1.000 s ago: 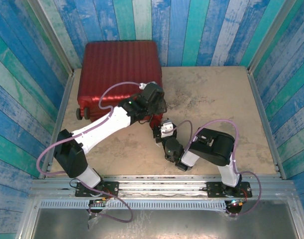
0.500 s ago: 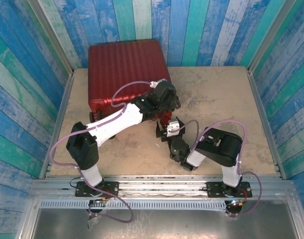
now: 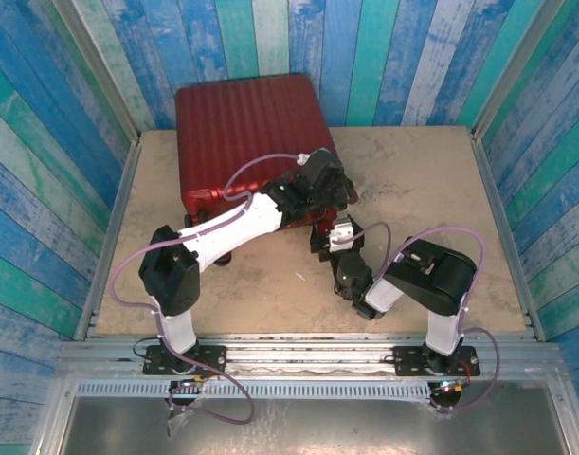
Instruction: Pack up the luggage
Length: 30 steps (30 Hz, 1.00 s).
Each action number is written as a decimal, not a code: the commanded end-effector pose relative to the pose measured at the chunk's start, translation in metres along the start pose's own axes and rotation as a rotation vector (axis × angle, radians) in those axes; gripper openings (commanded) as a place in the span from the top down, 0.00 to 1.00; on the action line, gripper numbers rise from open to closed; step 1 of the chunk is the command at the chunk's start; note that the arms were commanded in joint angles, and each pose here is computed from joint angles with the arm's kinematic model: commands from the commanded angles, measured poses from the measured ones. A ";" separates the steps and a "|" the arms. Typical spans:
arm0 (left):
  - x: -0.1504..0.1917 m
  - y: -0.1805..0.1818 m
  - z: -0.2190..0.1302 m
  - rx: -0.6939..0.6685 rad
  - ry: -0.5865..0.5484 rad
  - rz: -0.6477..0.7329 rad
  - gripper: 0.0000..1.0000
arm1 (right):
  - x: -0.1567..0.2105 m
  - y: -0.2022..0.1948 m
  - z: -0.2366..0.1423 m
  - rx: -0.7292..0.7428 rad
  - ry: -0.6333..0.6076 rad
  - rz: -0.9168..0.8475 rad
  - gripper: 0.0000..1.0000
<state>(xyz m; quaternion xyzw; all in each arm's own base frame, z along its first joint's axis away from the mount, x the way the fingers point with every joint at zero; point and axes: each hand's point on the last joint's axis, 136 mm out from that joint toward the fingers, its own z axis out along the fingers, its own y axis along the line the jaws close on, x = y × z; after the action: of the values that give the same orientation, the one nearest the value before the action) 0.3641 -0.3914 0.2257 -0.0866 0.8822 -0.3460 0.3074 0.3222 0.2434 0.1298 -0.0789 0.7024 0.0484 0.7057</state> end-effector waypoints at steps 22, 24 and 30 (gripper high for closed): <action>-0.023 -0.114 -0.044 0.411 -0.072 0.102 1.00 | 0.001 -0.008 0.029 -0.036 0.066 0.024 0.22; -0.023 -0.115 -0.048 0.414 -0.072 0.101 1.00 | 0.001 -0.009 0.030 -0.029 0.065 0.033 0.23; -0.025 -0.116 -0.059 0.428 -0.078 0.098 1.00 | -0.007 -0.018 0.033 0.038 0.044 0.050 0.37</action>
<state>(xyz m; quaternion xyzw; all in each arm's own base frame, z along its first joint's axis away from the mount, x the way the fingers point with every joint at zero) 0.3617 -0.3947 0.2260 -0.0814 0.8824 -0.3552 0.2975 0.3516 0.2386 0.1250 -0.0801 0.7264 0.0594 0.6800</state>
